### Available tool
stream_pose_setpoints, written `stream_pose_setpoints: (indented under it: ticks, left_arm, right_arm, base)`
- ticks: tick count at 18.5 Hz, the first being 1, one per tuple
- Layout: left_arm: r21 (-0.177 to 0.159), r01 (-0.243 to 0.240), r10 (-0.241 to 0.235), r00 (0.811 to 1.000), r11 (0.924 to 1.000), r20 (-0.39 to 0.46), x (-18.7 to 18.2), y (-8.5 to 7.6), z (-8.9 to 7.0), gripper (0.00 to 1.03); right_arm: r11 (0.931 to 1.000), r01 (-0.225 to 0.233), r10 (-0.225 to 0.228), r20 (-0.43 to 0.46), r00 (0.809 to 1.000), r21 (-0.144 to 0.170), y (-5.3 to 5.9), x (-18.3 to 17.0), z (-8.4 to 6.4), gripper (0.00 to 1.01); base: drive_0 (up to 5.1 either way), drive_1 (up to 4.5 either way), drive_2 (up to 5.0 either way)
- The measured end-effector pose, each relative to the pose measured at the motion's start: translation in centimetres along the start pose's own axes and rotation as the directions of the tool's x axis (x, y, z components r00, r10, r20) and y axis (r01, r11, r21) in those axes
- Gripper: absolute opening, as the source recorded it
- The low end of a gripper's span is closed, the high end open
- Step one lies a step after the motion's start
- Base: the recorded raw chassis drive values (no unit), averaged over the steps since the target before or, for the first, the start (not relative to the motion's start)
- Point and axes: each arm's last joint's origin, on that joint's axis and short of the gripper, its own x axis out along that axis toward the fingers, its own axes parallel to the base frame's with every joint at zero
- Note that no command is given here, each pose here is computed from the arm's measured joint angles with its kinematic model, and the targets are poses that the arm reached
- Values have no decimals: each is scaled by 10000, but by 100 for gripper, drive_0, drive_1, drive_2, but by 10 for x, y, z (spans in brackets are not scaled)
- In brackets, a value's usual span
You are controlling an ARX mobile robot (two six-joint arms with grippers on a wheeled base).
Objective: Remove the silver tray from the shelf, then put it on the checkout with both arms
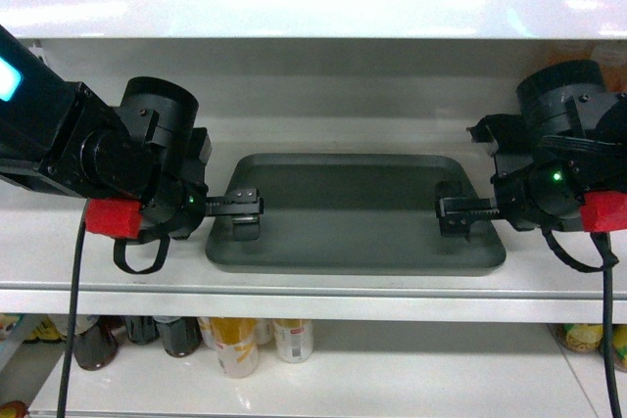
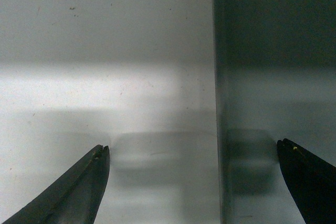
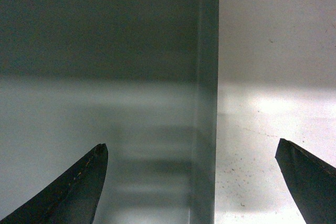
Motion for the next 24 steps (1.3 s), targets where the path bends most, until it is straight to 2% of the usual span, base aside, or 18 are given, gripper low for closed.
stream_pose_setpoints:
  ticks: [1,2,3,4,6,9,10,12,13,15,17,20,22,24]
  left_arm:
    - [-15,-19,19,9999,10000,-101,1,0,0,98]
    - [-6,-12,12,9998,10000,-214,2,0,0,98]
    - [-41,34,-36,9993,10000,-373,3,-1,0,93]
    - [-111,96,-101,9988,9999,-478,3,-1,0,86]
    - [-259,129,-148,9972,9996,-734,3,-3,-3,67]
    - [-700,179,-245,9951,9974,-954,1,-2,-7,33]
    - [-884,146,-232,9950,9960,-967,0,-1,-10,25]
    - [-1395,248,-379,9950,9899,-923,-4,8,-14,10]
    - [-1525,428,-566,9945,9874,-876,-8,11,-18,4]
    - [-1667,462,-589,9957,9849,-719,-16,15,-25,3]
    - [-1566,274,-356,9981,9873,-497,-34,14,-37,3]
    - [-1432,180,-204,9997,9895,-151,-65,13,-50,3]
    - [-1337,433,-301,9946,9901,990,-108,7,-37,3]
    - [-1010,804,-612,9817,9916,1804,-143,-1,-33,3]
  right_arm:
    - [10000,76,-77,-105,9999,-57,0,5,2,97]
    - [9998,86,-88,-150,9998,-151,1,10,3,87]
    - [9996,82,-92,-359,9993,-268,2,14,0,72]
    - [9995,38,-53,-472,9989,-321,5,14,0,65]
    - [9993,10,-32,-579,9983,-387,7,15,0,45]
    - [9994,23,-43,-594,9982,-350,6,15,-4,10]
    - [9998,22,-34,-541,9985,-219,6,14,-6,5]
    - [10000,-49,51,-385,9992,44,3,9,-12,3]
    - [9999,-95,97,-224,9997,112,3,6,-17,3]
    - [9997,-149,152,-152,9998,211,2,-3,-25,3]
    - [9989,-237,243,-140,9996,415,1,-20,-35,3]
    - [9962,-570,555,244,9982,662,0,-54,-40,3]
    - [9924,-807,702,1119,9912,924,-5,-93,-34,3]
    - [9876,-1076,848,1889,9783,1142,-13,-136,-36,3]
  base:
    - [0,0,0]
    - [0,0,0]
    - [0,0,0]
    - [0,0,0]
    - [0,0,0]
    - [0,0,0]
    - [0,0,0]
    - [0,0,0]
    - [0,0,0]
    - [0,0,0]
    - [0,0,0]
    - [0,0,0]
    - [0,0,0]
    - [0,0,0]
